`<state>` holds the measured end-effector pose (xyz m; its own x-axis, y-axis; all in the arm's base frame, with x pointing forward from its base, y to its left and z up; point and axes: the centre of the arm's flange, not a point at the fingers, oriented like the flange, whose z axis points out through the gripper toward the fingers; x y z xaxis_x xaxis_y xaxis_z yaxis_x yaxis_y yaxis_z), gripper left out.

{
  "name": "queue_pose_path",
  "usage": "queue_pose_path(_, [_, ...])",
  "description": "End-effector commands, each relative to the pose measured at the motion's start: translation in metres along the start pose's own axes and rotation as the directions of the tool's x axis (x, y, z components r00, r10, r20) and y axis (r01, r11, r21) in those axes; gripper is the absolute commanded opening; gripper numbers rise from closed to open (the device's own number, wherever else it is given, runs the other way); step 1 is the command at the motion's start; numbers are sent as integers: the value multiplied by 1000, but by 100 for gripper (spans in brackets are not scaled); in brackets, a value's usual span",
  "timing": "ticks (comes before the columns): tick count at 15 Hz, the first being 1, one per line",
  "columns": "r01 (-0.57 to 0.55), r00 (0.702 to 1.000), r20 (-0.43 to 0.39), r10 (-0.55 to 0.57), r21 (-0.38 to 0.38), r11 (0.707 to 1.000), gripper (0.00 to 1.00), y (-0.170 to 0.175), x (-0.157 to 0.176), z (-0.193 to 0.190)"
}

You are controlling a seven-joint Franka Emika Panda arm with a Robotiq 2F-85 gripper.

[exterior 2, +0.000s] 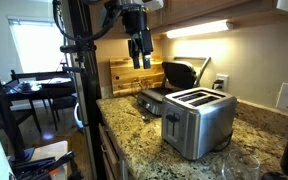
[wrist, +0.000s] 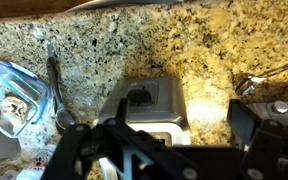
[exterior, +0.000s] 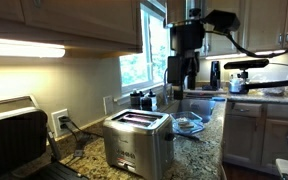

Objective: Push the lever on the bread toaster downwards

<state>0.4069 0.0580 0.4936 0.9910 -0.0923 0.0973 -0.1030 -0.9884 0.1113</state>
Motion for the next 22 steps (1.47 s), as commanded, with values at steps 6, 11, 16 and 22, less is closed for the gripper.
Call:
queue_pose_path(6, [44, 995, 91, -45, 13, 999, 100, 19, 1, 45])
queue_pose_path(11, [49, 995, 84, -50, 13, 999, 100, 17, 2, 42])
queue_pose_path(16, [73, 997, 10, -74, 20, 997, 100, 16, 5, 75])
queue_pose_path(22, [64, 998, 14, -65, 48, 997, 75, 32, 9, 119])
